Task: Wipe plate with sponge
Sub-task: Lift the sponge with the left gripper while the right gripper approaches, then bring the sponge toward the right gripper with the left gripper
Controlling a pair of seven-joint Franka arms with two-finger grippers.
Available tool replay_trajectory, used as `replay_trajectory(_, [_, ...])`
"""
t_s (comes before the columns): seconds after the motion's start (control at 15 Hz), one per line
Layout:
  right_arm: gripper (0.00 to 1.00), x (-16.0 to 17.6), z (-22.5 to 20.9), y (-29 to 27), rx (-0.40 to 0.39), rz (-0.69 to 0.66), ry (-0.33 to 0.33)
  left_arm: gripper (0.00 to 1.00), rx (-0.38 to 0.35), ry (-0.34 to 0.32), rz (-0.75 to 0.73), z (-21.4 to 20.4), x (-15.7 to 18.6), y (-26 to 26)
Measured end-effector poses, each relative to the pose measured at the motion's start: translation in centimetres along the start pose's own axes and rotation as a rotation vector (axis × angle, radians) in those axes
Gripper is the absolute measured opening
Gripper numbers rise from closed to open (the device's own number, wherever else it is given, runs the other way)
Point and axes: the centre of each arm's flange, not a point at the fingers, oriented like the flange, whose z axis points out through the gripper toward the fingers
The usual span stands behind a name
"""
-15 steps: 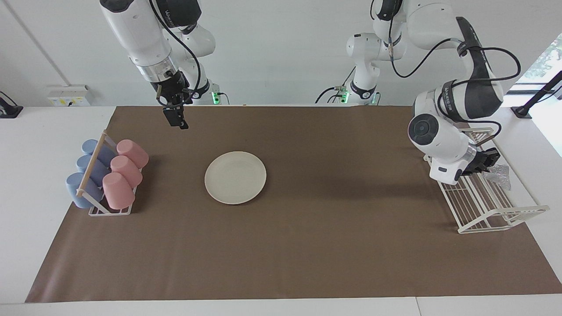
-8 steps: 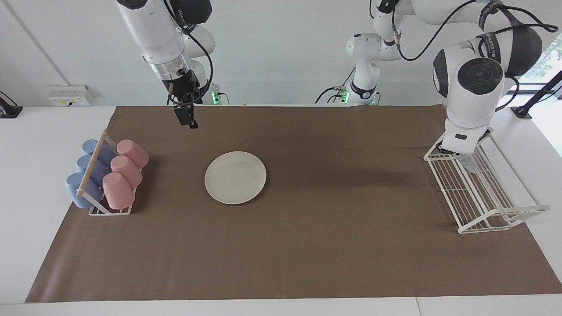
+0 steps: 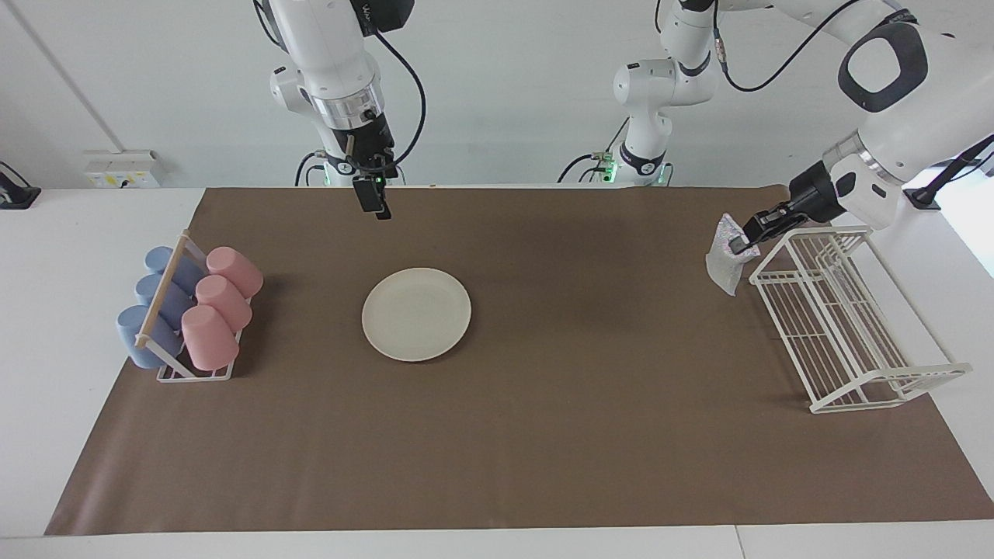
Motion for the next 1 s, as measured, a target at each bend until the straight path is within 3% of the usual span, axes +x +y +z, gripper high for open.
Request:
replay_trajectory(0.27, [1.0,-4.2,0.6,1.2,0.039,0.02,-0.036,0.06,-0.212,-0.059,-0.037,3.2,-2.3,-0.6])
replay_trajectory(0.47, [1.0,-7.3,3.3,2.0,0.003,-0.006,-0.026,0.06,-0.335,-0.109,0.024,6.1,-4.6,-2.3])
replay_trajectory(0.67, [1.0,-10.4,6.6,2.1,-0.004,-0.001,-0.023,0.06,-0.43,-0.145,0.135,9.3,-6.0,-3.9])
replay_trajectory(1.0, [1.0,-12.9,5.0,1.0,0.049,0.004,-0.073,0.06,-0.528,-0.201,0.291,15.0,-7.7,-5.1])
